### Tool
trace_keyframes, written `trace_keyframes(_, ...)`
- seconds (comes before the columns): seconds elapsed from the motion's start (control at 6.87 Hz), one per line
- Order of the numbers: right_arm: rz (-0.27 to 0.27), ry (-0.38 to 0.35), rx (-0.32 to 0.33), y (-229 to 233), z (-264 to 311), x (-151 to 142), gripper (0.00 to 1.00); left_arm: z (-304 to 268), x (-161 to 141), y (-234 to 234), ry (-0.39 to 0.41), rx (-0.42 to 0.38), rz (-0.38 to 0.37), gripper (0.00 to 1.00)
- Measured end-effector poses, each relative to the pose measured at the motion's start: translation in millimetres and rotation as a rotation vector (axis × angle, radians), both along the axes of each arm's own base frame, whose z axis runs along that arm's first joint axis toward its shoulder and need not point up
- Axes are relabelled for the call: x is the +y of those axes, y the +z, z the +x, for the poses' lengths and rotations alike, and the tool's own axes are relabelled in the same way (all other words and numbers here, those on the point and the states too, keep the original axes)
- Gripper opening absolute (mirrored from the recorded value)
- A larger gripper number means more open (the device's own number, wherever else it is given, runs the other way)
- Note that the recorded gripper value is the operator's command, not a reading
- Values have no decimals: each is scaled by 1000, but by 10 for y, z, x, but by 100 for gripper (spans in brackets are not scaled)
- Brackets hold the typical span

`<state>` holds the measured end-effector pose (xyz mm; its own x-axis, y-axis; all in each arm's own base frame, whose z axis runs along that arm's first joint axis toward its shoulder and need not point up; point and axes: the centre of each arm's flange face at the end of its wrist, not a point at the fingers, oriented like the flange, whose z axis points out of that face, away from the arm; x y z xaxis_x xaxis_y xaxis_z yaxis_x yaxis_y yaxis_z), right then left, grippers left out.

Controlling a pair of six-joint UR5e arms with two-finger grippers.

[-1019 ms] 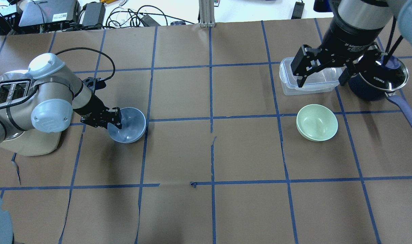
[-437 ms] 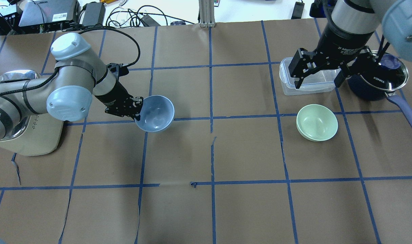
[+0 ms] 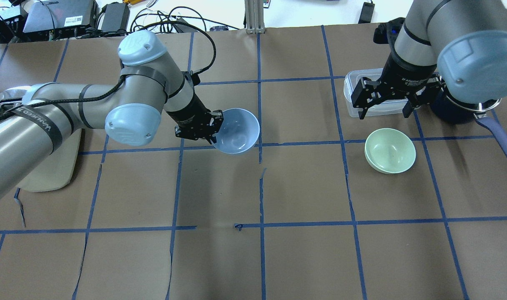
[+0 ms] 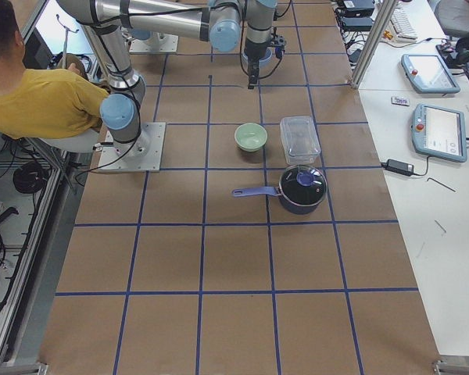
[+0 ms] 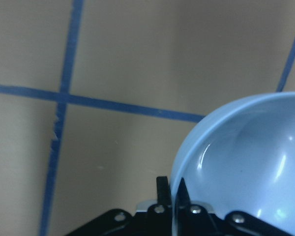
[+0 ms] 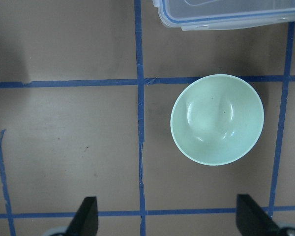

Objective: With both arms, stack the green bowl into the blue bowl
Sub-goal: 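Slide the pale blue bowl toward the table center with the left gripper, then open the left gripper and lift away while the right gripper grasps the green bowl rim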

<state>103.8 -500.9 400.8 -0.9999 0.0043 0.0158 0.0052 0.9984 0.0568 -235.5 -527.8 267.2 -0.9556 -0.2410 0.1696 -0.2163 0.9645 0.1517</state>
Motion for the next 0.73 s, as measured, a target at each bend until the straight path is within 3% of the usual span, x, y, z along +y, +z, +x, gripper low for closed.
trace_keyframes(0.44, -70, 63, 7, -895, -195, 33, 100, -505, 193, -352, -34, -13, 28, 0)
trace_keyframes(0.73, -120, 133, 18, -1345, -264, 92, 100, -573, 71, -400, -39, 3, -47, 0)
